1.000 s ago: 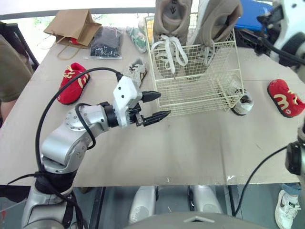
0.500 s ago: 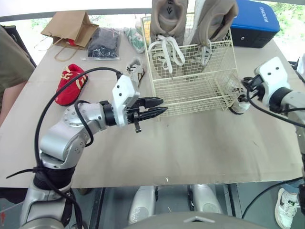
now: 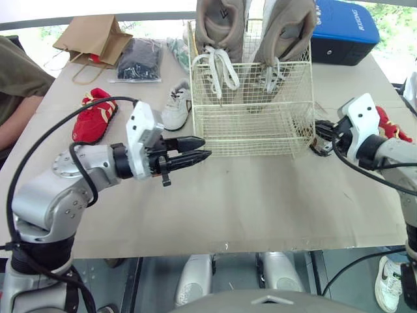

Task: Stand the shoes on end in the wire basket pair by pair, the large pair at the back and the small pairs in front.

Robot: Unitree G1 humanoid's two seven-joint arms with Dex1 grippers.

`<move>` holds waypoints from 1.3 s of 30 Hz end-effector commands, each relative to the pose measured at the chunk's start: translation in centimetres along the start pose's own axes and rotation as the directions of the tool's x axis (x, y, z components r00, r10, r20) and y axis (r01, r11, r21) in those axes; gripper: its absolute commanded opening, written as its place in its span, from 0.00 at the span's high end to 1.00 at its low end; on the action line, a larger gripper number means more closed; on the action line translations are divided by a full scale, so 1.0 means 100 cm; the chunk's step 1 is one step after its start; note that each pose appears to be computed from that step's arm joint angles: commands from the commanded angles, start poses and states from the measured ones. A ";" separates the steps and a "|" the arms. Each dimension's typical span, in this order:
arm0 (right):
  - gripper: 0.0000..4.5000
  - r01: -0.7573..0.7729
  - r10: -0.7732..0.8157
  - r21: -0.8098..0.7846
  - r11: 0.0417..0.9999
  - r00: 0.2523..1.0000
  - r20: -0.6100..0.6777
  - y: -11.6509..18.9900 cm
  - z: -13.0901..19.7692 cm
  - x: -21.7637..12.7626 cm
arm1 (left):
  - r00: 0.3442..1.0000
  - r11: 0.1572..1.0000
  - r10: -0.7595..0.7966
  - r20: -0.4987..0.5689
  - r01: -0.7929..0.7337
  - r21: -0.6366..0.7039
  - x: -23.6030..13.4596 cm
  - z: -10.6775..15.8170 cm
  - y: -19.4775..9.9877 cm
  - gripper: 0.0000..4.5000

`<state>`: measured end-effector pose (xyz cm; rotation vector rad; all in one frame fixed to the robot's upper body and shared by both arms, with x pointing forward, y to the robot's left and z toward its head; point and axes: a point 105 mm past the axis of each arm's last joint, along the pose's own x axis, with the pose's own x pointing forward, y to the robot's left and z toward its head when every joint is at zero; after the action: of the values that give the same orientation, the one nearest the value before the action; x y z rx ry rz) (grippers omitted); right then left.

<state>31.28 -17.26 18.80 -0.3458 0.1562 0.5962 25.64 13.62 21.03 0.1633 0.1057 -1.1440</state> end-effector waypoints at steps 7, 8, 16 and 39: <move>0.89 0.140 -0.138 -0.022 0.990 0.988 0.070 -0.025 0.016 -0.038 | 0.993 0.994 -0.109 0.053 0.108 0.017 0.006 0.019 -0.019 0.61; 0.81 0.162 -0.161 -0.009 0.987 0.984 0.071 -0.030 0.016 -0.048 | 0.990 0.992 -0.124 0.066 0.123 0.018 0.008 0.022 -0.021 0.61; 0.02 0.311 -0.307 0.044 0.950 0.949 -0.077 -0.047 -0.003 -0.102 | 0.958 0.966 -0.254 0.130 0.259 -0.020 0.021 0.043 -0.041 0.01; 0.02 0.794 -0.699 0.010 0.608 0.541 -0.469 -0.128 -0.083 -0.121 | 0.906 0.928 -0.356 0.229 0.371 -0.023 0.067 0.076 -0.039 0.01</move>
<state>27.97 -35.04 17.06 -0.2688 0.4587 -0.3315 24.75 4.48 26.33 -0.0591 0.0209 -1.5178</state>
